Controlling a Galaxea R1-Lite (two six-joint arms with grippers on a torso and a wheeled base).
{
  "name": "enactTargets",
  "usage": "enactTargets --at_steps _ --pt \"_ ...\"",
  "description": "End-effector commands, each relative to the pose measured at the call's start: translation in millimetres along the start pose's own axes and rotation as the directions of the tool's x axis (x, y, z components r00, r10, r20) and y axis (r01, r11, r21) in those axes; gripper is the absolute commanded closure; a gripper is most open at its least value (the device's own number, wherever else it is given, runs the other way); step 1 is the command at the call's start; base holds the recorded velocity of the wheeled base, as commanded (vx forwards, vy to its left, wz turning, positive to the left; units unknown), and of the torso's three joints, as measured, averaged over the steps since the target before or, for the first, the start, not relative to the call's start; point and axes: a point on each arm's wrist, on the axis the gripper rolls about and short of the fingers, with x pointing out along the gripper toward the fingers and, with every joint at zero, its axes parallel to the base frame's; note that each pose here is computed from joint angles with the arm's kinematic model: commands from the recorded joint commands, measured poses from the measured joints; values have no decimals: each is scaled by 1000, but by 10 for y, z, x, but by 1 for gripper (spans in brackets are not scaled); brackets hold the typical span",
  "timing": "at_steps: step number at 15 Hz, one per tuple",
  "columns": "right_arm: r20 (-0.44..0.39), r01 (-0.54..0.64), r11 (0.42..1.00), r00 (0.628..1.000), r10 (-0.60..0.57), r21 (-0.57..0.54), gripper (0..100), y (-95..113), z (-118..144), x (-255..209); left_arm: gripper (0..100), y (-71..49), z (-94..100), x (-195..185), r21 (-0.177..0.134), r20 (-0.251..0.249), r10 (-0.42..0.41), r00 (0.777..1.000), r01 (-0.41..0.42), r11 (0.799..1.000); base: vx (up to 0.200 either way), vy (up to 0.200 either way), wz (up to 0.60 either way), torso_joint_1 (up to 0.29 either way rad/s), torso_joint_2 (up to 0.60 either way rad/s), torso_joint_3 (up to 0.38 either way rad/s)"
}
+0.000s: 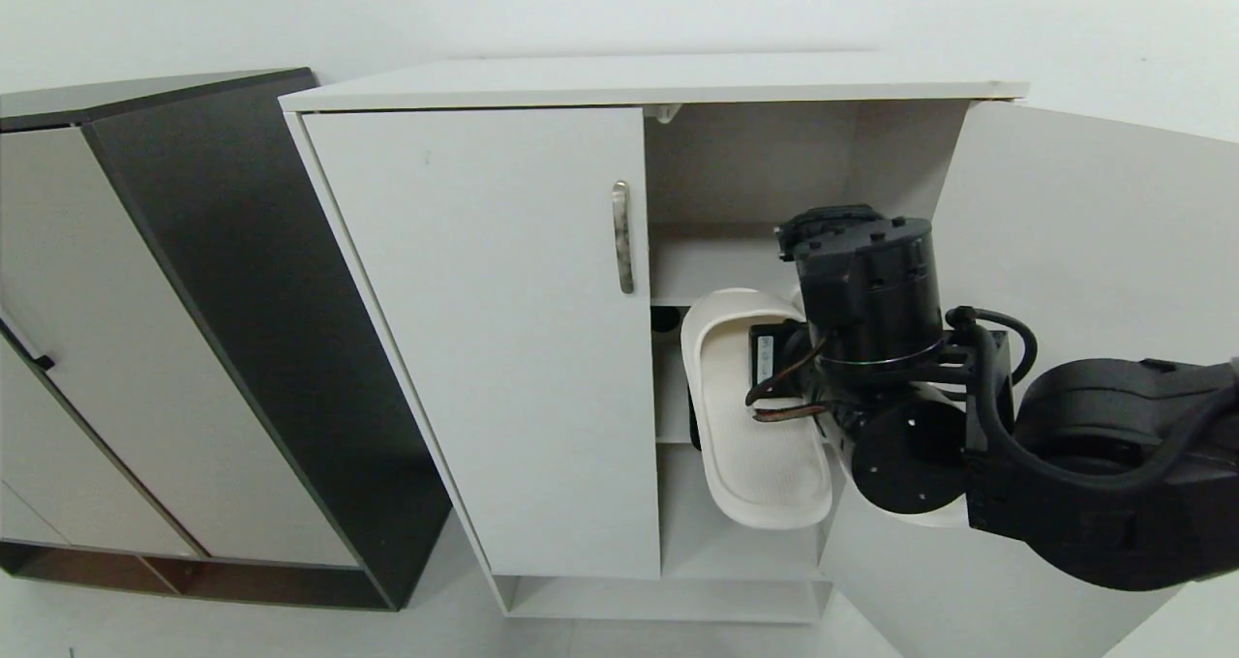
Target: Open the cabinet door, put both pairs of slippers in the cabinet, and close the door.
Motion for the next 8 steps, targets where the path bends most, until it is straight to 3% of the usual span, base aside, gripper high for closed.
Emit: enactTargets --at_steps 1,8 --pt "1 39 999 999 -39 -4 100 5 -19 71 100 0 1 1 0 -1 -1 1000 1 1000 0 0 0 0 0 0" --pt "0 47 999 999 -47 -9 100 30 -29 102 100 0 1 1 0 -1 -1 1000 1 1000 0 0 0 0 0 0"
